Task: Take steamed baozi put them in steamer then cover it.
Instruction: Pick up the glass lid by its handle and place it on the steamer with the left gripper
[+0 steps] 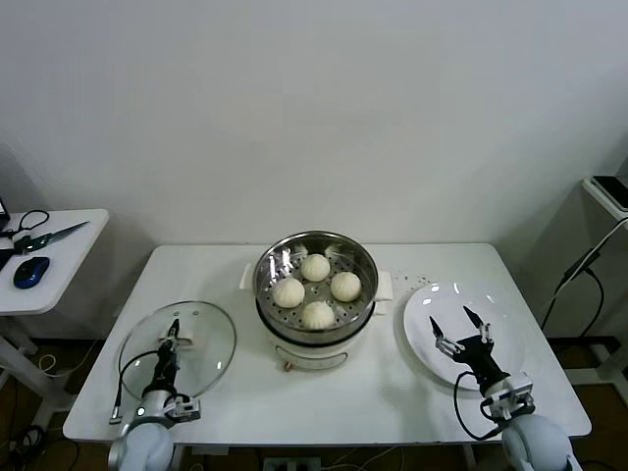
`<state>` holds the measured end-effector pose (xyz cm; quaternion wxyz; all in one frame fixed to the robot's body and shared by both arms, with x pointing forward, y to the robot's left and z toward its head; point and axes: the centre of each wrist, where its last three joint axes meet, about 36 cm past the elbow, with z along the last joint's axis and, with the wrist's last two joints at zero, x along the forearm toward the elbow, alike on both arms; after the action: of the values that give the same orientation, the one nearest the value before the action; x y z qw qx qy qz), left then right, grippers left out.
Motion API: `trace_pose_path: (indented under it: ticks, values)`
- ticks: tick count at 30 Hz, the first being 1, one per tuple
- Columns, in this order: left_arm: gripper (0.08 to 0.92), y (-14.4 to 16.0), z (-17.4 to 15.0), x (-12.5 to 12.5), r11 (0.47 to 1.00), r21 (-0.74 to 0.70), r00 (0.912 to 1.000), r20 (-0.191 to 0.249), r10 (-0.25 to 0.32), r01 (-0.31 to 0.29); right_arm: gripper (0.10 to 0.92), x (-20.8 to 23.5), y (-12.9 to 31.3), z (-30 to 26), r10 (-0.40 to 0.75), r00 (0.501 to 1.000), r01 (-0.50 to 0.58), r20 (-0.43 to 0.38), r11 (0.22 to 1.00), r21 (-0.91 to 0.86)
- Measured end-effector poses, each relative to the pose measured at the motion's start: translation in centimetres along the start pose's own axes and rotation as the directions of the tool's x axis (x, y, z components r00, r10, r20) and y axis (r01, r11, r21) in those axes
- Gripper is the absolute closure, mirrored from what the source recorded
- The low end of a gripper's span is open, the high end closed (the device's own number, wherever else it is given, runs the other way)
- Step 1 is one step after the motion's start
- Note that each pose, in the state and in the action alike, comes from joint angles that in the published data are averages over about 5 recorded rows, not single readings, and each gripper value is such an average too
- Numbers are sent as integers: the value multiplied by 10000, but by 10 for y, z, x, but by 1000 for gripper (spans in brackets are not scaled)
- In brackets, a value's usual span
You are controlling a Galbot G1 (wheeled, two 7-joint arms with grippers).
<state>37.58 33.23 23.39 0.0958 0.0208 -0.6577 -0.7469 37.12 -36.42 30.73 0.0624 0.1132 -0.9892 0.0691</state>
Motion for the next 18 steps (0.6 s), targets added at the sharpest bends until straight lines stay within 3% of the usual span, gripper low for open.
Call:
trace_pose_path:
  ticks: [9, 18]
  values:
    - [845, 22, 6, 10, 9991, 95, 9991, -23, -416, 416, 200, -3, -1, 3, 0, 10000, 0, 75, 10000, -5]
    - [845, 73, 12, 36, 9931, 2, 9927, -274, -1173, 1173, 200, -6, -8, 5, 139, 9999, -140, 102, 9999, 76]
